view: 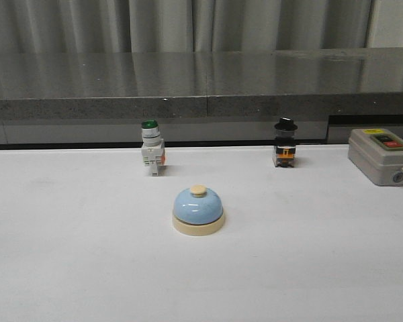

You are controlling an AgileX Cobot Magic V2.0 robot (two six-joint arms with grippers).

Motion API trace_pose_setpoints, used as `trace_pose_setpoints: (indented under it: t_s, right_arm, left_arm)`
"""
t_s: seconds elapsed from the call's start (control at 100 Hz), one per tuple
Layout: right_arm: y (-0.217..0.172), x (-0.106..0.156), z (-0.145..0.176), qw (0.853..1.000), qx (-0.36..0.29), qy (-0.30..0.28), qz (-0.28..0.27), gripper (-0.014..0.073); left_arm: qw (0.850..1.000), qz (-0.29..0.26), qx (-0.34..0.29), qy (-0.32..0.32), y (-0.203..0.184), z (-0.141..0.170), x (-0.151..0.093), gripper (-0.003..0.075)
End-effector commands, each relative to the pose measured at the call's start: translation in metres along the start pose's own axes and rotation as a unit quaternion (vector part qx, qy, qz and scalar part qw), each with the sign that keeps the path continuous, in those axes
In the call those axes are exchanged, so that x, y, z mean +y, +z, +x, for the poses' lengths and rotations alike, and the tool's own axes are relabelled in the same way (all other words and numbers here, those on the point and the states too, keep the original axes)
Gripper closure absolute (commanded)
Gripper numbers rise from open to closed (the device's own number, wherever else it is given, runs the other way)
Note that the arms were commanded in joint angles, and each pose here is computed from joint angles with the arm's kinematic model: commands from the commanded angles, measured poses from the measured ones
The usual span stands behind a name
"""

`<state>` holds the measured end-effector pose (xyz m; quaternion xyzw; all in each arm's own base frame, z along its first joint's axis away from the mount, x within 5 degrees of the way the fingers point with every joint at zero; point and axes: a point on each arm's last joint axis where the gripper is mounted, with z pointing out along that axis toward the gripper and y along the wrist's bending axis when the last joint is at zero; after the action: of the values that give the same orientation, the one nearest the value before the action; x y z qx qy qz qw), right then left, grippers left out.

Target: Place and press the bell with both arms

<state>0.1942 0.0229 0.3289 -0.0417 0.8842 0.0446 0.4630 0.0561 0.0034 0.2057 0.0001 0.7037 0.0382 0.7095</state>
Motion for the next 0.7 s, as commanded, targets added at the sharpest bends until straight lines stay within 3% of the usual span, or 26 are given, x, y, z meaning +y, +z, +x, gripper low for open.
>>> trace_pose_setpoints:
  t_s: [0.0,0.37,0.69]
  right_arm:
    - [-0.026,-0.004,0.0,0.997,-0.078,0.001,0.011,0.0654]
    - [-0.092,-0.001,0.063,0.983,-0.181,-0.005,0.01,0.0654]
    - [-0.11,0.0,0.073,0.978,-0.207,-0.007,0.008,0.0654]
  left_arm:
    - [0.999,0.002,-0.038,-0.005,-0.001,0.004,-0.001,0.074]
    - [0.999,0.002,-0.038,-0.005,-0.001,0.004,-0.001,0.074]
    - [0.999,0.002,-0.038,-0.005,-0.001,0.004,-0.001,0.0739]
